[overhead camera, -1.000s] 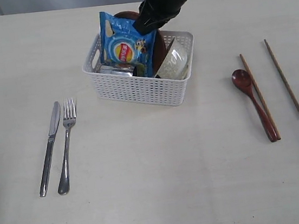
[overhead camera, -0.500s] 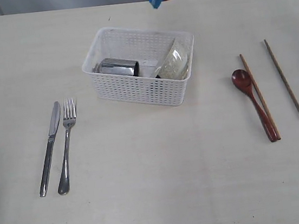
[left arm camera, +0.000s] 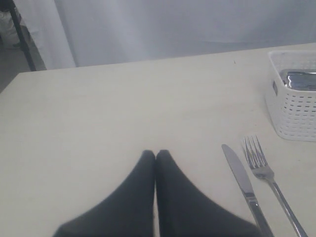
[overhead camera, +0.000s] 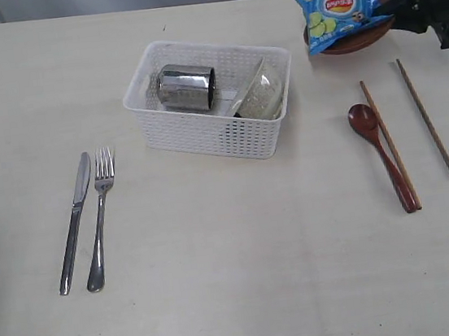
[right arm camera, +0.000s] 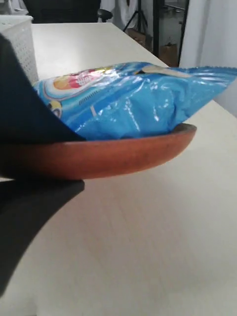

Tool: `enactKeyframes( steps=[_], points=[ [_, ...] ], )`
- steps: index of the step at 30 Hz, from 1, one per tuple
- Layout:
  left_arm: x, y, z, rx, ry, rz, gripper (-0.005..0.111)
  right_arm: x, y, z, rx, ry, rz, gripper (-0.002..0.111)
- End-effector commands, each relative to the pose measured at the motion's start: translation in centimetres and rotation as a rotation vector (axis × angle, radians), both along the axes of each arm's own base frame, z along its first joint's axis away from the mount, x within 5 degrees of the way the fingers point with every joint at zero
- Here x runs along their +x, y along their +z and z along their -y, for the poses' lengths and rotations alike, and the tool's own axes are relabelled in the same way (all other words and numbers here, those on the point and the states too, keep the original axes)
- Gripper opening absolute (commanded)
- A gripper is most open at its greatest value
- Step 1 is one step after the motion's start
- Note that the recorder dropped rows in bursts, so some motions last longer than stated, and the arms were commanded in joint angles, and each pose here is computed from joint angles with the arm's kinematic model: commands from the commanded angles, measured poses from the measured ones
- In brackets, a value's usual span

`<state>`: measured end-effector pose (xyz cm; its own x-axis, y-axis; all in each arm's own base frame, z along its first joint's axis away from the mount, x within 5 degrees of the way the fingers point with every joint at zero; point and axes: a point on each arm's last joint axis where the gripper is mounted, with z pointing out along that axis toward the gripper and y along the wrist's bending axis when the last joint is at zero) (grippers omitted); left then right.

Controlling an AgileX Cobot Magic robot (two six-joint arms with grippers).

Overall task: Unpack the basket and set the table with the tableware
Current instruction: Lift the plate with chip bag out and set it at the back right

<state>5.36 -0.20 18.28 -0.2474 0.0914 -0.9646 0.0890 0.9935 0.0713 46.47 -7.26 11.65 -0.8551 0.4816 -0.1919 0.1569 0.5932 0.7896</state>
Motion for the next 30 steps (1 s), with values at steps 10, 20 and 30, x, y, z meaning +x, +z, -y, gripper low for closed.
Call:
enactKeyframes(
  steps=[10,20,30],
  points=[
    [0.0,-0.1,0.0,-0.004,-0.005,0.0,0.0,0.5,-2.5,1.6,-0.074,-0.081,0.019,0.045],
    [0.0,-0.1,0.0,0.001,-0.004,0.0,0.0,0.5,-0.2,3.9,-0.075,0.005,0.123,0.046],
    [0.0,-0.1,0.0,0.001,-0.004,0.0,0.0,-1.9,1.0,8.4,-0.137,-0.011,0.003,0.046]
  ],
)
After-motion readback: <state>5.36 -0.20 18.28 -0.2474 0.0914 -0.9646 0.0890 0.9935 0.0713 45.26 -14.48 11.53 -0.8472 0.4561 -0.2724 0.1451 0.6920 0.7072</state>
